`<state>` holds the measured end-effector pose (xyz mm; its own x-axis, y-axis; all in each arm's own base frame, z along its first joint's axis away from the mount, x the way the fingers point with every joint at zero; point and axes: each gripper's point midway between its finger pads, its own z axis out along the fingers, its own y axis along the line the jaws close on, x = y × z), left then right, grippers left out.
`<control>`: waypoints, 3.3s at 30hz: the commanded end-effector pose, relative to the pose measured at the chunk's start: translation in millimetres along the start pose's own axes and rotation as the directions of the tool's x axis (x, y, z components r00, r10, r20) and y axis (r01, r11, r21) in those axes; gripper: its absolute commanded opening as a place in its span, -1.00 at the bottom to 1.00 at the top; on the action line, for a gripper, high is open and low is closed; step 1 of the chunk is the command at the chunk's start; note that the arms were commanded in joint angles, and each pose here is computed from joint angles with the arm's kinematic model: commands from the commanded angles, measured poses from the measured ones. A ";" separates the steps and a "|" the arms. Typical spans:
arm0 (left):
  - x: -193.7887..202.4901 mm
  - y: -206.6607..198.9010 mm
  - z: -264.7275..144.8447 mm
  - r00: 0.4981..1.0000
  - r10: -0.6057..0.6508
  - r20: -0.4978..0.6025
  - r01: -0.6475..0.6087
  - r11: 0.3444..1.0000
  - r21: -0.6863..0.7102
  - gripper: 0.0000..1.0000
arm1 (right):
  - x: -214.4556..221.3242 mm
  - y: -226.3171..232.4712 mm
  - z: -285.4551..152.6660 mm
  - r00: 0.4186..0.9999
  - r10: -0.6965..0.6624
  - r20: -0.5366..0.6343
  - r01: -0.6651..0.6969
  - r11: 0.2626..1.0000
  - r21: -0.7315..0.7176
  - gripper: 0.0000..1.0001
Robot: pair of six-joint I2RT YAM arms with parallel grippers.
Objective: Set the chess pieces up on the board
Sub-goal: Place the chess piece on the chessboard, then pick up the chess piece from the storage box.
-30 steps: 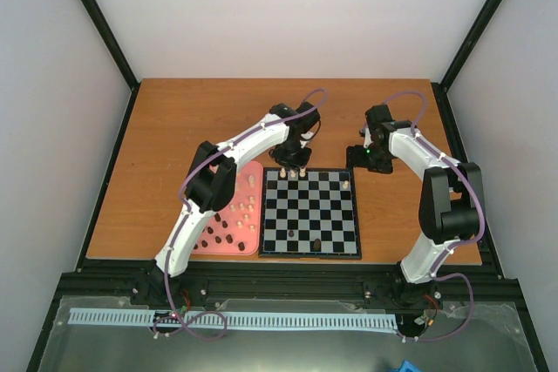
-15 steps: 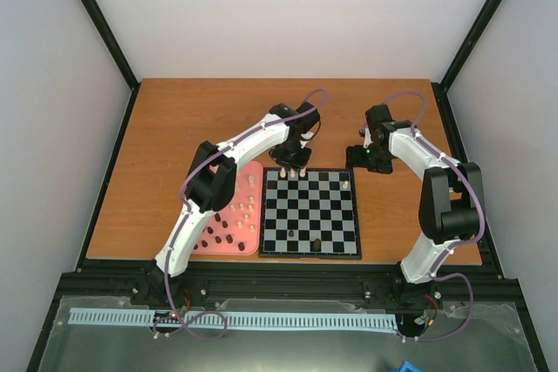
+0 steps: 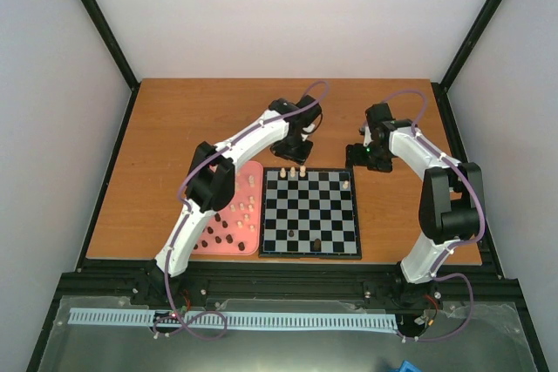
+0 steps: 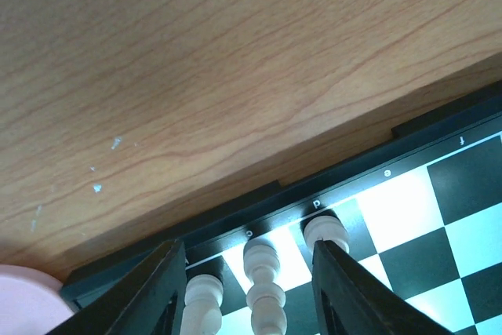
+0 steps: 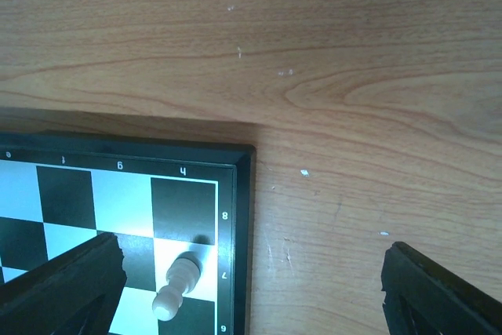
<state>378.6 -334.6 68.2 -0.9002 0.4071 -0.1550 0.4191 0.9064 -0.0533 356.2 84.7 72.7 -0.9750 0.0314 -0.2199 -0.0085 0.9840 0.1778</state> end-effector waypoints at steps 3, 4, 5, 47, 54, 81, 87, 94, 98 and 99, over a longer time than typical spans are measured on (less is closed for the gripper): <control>-13.0 21.4 -9.4 0.999 -0.028 0.032 0.029 0.998 -0.048 -0.01 | -13.1 2.6 -13.1 0.999 -0.009 0.044 0.010 1.000 -0.012 0.78; -14.6 27.6 -12.5 0.999 -0.038 0.039 0.040 0.998 -0.055 0.00 | -13.1 2.5 -12.8 0.999 -0.011 0.044 0.011 1.000 -0.012 0.78; -16.3 34.5 -16.0 0.998 -0.049 0.047 0.052 0.997 -0.063 0.00 | -12.9 2.7 -13.2 0.999 -0.011 0.044 0.011 1.000 -0.013 0.78; 90.2 229.8 -26.1 0.820 -0.572 -0.006 0.569 0.818 -0.082 -0.16 | 1.0 0.2 7.5 1.000 0.006 -0.012 -0.006 1.000 -0.020 0.78; 93.9 223.3 -7.6 0.809 -0.585 -0.058 0.583 0.811 -0.049 -0.35 | -1.1 -0.5 6.2 1.000 -0.003 -0.011 0.003 1.000 -0.013 0.78; 107.3 231.6 10.8 0.785 -0.611 -0.101 0.605 0.792 -0.082 -0.48 | -1.9 -1.2 7.6 1.000 -0.010 -0.015 0.010 1.000 -0.008 0.78; 105.0 229.9 9.1 0.786 -0.610 -0.103 0.606 0.793 -0.070 -0.81 | -2.4 -1.2 8.1 1.000 -0.007 -0.015 0.007 1.000 -0.009 0.78; 104.3 227.0 -4.3 0.791 -0.604 -0.099 0.601 0.797 -0.056 -0.97 | -1.2 -1.3 7.6 1.000 -0.001 -0.011 0.001 1.000 -0.009 0.78; 91.1 218.2 -30.7 0.811 -0.583 -0.056 0.582 0.813 -0.032 -0.98 | -2.7 -0.9 5.8 1.000 -0.001 -0.003 0.001 1.000 -0.010 0.77; 86.0 214.1 -37.2 0.820 -0.571 -0.044 0.571 0.821 -0.025 -0.98 | -2.9 -1.0 5.4 1.000 -0.002 -0.001 0.002 1.000 -0.009 0.77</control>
<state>371.2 -87.5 34.8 -0.9782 -0.2045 0.0367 -0.2063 0.9767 -0.0583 355.0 86.9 64.6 -0.9798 0.0226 -0.1989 -0.0152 0.9823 0.1866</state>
